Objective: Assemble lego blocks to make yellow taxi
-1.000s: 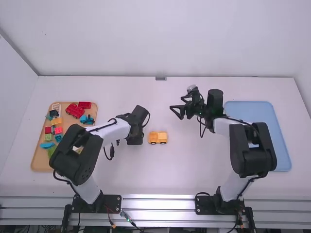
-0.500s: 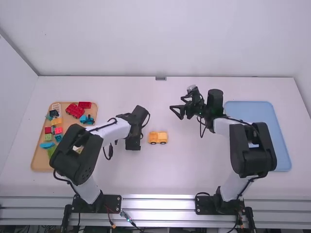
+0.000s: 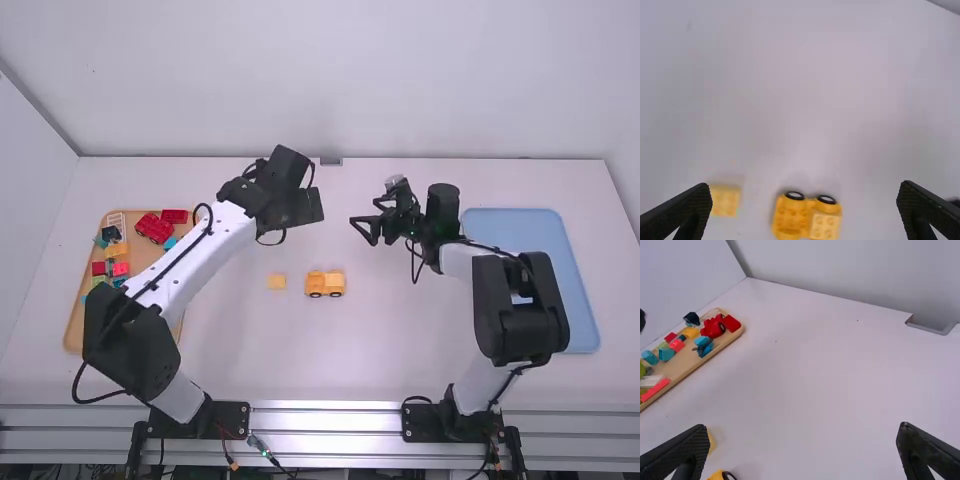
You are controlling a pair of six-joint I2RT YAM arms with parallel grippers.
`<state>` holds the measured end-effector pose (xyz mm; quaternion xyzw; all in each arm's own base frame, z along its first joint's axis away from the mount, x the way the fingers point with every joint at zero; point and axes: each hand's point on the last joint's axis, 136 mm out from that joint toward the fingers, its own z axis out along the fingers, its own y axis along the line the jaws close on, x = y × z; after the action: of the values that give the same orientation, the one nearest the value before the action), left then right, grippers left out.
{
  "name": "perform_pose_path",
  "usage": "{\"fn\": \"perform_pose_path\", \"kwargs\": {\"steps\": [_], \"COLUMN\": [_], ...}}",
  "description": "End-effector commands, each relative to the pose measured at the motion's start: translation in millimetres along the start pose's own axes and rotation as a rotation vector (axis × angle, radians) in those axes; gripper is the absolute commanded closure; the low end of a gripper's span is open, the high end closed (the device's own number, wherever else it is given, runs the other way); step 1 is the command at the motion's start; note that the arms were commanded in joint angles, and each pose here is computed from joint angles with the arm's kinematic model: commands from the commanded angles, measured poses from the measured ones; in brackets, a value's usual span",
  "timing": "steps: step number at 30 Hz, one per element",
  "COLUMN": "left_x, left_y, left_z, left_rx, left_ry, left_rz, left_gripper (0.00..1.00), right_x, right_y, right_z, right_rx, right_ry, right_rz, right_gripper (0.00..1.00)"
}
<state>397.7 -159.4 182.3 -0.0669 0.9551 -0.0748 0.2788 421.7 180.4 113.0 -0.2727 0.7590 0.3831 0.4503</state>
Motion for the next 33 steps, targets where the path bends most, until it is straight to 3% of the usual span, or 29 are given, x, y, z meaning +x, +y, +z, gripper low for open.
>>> {"fn": "perform_pose_path", "kwargs": {"steps": [1, 4, 7, 12, 20, 27, 33], "left_x": [-3.7, -13.7, -17.5, 28.4, 65.0, 79.3, 111.0], "left_y": [-0.9, -4.2, -3.6, -12.0, 12.0, 51.9, 54.0], "left_z": [-2.5, -2.9, -2.3, -4.1, -18.2, 5.7, 17.9], "left_rx": [0.005, 0.001, -0.020, 0.279, 0.706, 0.774, 0.818], "left_ry": [-0.012, -0.057, -0.072, -0.020, -0.208, -0.367, -0.419], "left_rz": [0.405, 0.560, 0.892, 1.396, 1.453, 1.334, 1.409], "left_gripper": [0.01, 0.01, 0.01, 0.01, 0.01, 0.01, 0.01], "right_x": [-12.4, -12.0, -13.4, -12.9, -11.2, -11.3, -9.0], "right_y": [2.9, 6.3, 6.7, 28.8, 81.0, 59.5, 72.6], "right_z": [-3.7, -1.7, -1.7, -0.7, -14.1, -5.8, -9.6], "right_rx": [0.000, -0.010, -0.011, -0.127, -0.430, -0.298, -0.376], "right_ry": [-0.022, -0.020, -0.025, -0.035, -0.106, -0.081, -0.089], "right_rz": [-0.022, -0.024, -0.050, -0.224, -0.415, -0.434, -0.418], "right_gripper": [0.01, 0.01, 0.01, 0.01, 0.01, 0.01, 0.01]}}
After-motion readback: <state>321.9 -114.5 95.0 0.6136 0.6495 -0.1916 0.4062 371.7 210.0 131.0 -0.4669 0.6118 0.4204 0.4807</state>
